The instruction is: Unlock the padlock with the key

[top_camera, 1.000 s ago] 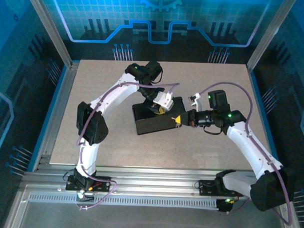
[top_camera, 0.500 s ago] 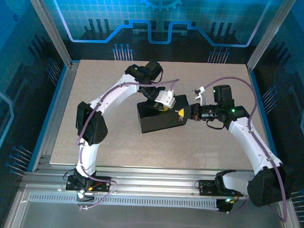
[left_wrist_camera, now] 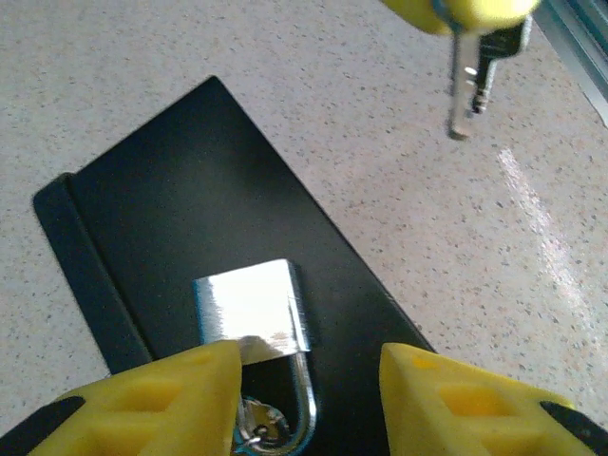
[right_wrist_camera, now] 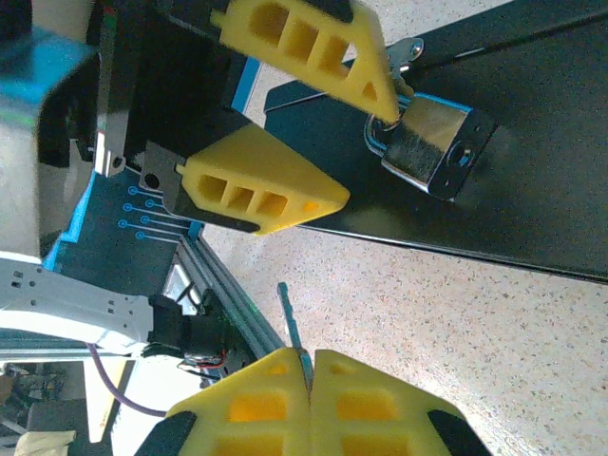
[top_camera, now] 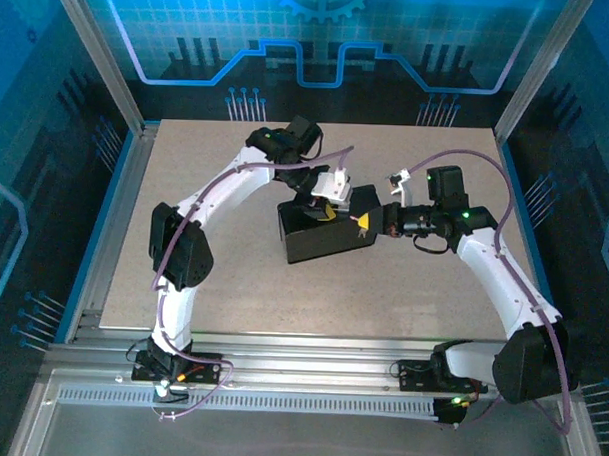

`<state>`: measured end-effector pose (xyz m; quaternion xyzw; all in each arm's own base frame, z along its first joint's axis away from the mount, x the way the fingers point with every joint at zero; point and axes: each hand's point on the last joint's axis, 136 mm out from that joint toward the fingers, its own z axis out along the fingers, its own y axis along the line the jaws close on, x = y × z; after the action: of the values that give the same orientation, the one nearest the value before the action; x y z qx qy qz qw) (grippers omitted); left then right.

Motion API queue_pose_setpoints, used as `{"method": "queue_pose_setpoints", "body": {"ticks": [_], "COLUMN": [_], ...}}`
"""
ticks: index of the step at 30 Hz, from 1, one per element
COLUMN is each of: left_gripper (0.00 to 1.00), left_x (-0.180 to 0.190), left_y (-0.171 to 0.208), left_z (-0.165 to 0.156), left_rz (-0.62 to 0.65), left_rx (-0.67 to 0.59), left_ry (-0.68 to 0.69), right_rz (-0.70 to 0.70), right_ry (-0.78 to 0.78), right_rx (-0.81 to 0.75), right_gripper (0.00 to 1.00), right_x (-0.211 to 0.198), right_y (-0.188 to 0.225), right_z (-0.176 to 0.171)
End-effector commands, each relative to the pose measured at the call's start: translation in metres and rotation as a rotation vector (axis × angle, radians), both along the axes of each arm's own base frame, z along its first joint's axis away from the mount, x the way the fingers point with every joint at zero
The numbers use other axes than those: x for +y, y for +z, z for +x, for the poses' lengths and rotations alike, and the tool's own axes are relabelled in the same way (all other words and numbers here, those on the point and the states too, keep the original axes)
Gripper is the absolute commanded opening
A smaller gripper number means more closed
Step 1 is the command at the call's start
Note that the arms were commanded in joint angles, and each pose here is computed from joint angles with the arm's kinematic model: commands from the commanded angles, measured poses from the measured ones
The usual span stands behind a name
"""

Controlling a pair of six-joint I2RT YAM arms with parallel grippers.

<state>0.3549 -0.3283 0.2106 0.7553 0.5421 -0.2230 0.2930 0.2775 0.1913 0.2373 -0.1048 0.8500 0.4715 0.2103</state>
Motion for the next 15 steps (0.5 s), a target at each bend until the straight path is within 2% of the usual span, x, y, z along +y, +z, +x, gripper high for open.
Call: {"method": "queue_pose_setpoints", "body": {"ticks": [1,7,15], "left_gripper": [0.46,0.64,0.63], "left_x": [-0.008,-0.015,-0.022], "left_y": [0.022,0.021,-0.002], "left_z": [0.001,0.004,0.001], "left_rz": [-0.099,-0.082,-0.005], "left_rx": [0.008,0.077,0.133], "left_ry": [0.020,0.052,0.061], "right_rz": [0.016,0.015,0.028], "right_ry": [0.017,0.013,0.011], "right_rx": [-0.030,-0.033,-0.030], "right_gripper": [0.00,0.00,0.00], "right_x": [-0.002,-0.005,-0.009], "right_y": [0.011,0.008,0.006], "right_z": [-0.002,-0.004,-0.006]}}
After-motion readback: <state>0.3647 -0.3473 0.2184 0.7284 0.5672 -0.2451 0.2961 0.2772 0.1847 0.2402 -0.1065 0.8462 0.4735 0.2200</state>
